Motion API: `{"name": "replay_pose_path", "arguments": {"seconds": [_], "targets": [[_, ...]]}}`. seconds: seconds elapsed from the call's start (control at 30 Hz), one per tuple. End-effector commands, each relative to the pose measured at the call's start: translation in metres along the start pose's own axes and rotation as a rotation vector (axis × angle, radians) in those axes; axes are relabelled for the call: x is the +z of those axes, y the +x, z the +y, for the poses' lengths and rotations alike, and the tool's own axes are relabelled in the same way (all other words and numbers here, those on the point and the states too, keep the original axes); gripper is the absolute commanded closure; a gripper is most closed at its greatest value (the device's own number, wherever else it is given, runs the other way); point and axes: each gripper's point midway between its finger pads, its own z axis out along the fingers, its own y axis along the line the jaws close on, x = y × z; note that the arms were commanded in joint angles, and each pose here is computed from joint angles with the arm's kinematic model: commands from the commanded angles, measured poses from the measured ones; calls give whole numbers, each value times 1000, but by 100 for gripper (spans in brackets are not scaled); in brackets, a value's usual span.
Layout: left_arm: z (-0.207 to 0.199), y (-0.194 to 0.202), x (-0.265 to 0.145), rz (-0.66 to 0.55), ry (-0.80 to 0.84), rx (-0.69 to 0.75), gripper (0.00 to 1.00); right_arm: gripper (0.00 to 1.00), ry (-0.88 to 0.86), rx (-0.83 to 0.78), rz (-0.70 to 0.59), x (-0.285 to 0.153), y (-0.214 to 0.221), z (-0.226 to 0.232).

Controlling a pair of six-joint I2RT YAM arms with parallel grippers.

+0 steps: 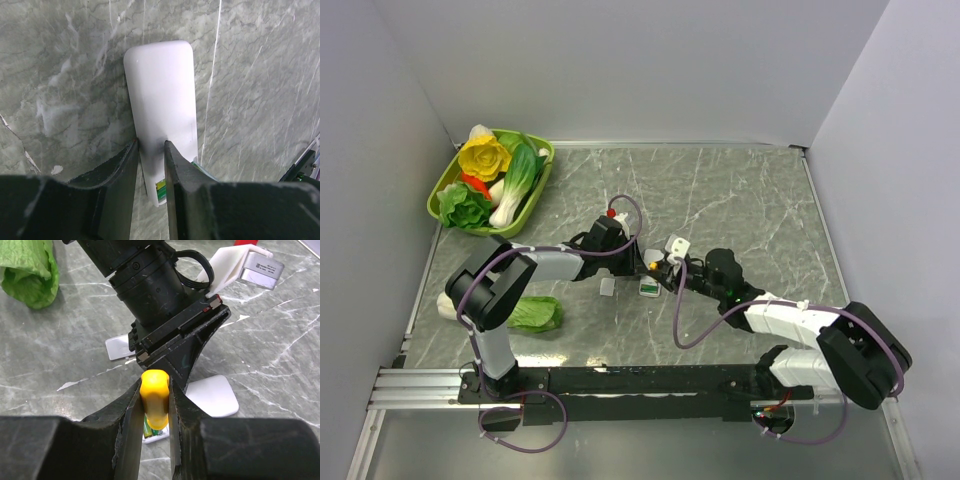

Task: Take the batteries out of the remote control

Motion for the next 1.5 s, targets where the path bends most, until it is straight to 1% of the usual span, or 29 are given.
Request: {"name": "replay_pose_path", "arguments": {"seconds": [0.0,0.27,0.3,0.37,0.5,0.57,0.63,0.7,0.73,0.8,0.87,0.93,0.97,1.0,1.1,1.13,1.2,1.3,1.37,1.4,1.43,1.47], "targets": [[1,6,4,19,4,14,69,100,33,-38,97,6,17,-6],[3,6,6,23,-3,7,69,100,71,-17,177,10,34,0],[3,6,6,24,-2,7,69,100,87,-8,206,10,40,0],[3,7,6,25,-3,4,70,100,142,35,219,8,41,-6],[8,9,5,28,-22,-4,71,100,264,132,145,-6,35,-16],[11,12,5,35,-30,-5,71,100,329,191,144,-14,47,-20],[13,13,5,36,-36,-12,71,100,351,249,127,-19,59,-16],[14,16,5,43,-29,-21,72,100,400,268,105,-26,66,-16],[14,17,5,45,-29,-23,72,100,399,285,46,-31,64,-13],[14,18,4,43,-26,-30,72,100,418,284,40,-36,65,-11],[16,20,4,46,-30,-40,72,100,452,298,-34,-42,53,-17],[16,23,4,50,-22,-45,72,100,479,306,-79,-52,51,-20],[16,24,3,50,-22,-48,71,100,483,303,-75,-53,51,-20],[15,23,3,45,-17,-52,71,100,487,291,-106,-53,39,-23],[15,27,3,54,-8,-69,71,100,465,270,-191,-52,10,-25],[12,27,3,57,7,-69,71,100,447,262,-201,-50,3,-24],[11,28,3,58,12,-74,71,100,432,262,-215,-48,-10,-24],[10,27,0,51,9,-77,72,100,436,271,-278,-54,-21,-25],[9,28,-3,49,11,-78,72,100,440,273,-249,-52,-18,-27],[6,26,-6,38,15,-80,72,100,445,276,-250,-49,-26,-30],[7,28,-7,36,10,-85,72,100,451,288,-179,-46,-13,-29],[4,29,-8,33,11,-86,72,100,468,301,-163,-46,-13,-32]]}}
